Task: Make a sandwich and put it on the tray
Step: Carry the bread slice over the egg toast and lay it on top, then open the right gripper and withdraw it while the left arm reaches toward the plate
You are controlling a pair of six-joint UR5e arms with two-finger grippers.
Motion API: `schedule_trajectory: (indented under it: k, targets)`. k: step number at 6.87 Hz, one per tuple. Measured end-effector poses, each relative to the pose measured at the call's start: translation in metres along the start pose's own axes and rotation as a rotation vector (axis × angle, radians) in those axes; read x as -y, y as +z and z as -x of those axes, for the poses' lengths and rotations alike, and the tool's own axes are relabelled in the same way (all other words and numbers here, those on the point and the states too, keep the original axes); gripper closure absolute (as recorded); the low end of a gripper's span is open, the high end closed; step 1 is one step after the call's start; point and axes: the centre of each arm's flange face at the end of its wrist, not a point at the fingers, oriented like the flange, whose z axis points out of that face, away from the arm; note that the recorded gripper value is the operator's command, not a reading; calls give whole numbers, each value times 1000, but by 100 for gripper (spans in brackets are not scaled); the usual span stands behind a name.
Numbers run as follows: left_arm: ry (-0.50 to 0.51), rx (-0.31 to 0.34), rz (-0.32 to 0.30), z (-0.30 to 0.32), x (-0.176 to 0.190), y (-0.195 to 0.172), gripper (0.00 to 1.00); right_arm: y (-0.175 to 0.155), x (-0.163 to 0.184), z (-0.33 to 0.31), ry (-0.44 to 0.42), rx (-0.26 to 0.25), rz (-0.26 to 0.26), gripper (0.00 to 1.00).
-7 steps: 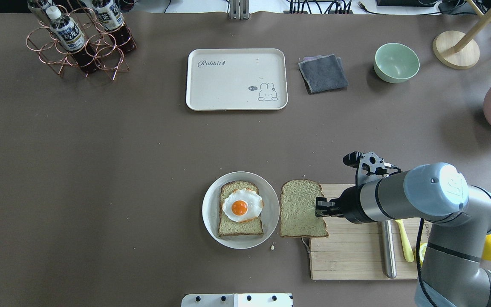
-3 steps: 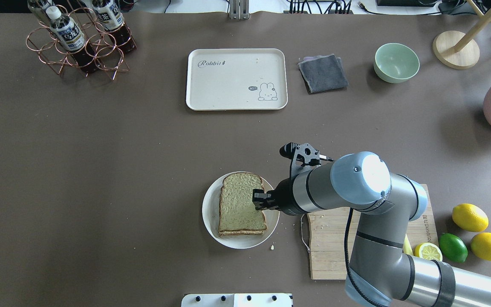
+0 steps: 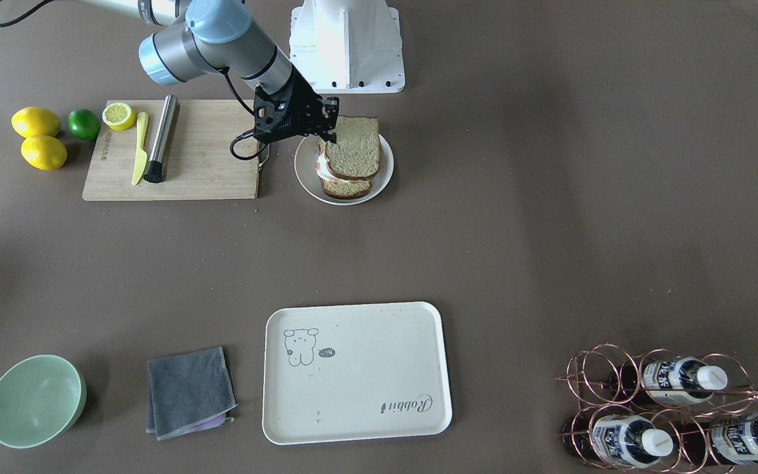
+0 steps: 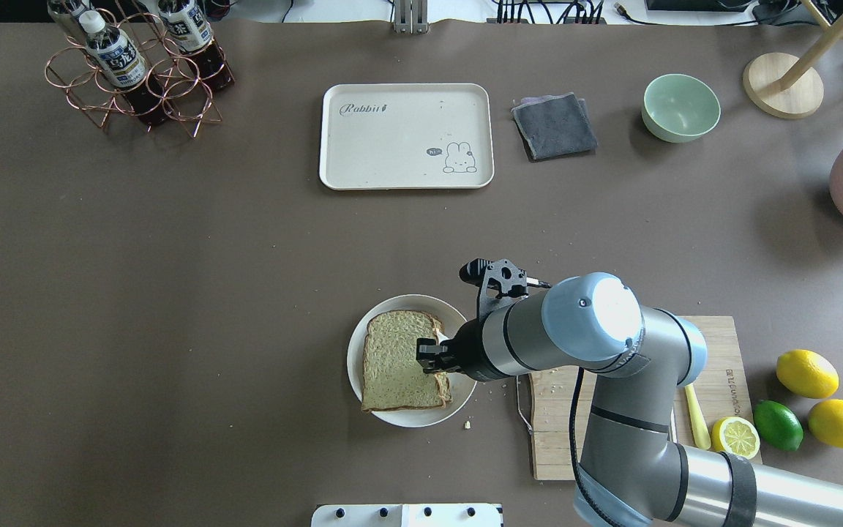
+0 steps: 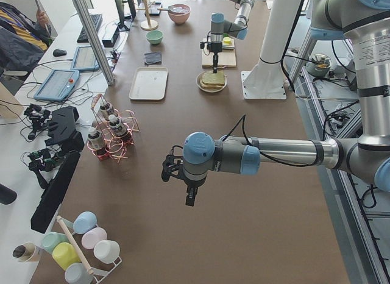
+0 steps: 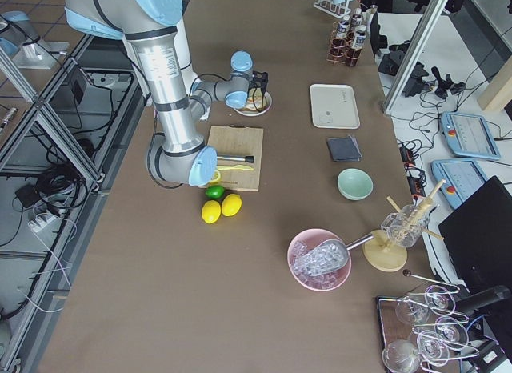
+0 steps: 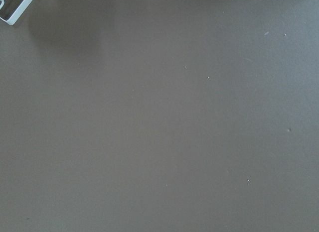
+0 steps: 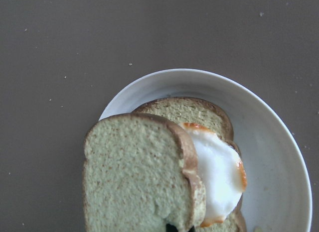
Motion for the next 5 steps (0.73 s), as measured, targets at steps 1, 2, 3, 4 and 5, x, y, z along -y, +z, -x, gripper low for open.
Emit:
schedule_trajectory:
  k: [1,2,3,4,5]
  targets:
    - [-1,0,1,0,-1,0,3,2,2,-2,3,-3,-1,100]
    - [0,0,0,0,-1,0,3,3,4,-5,7,-6,-2,100]
    - [0,-1,0,0,-1,0,3,3,4,-7,10,-10,1,100]
    - [0,-1,0,-1,-1,0,3,3,4,-9,12,-13,4,93]
    - [1,-7,-1,-1,-1,0,3,4,4,-10,12,-16,4,55]
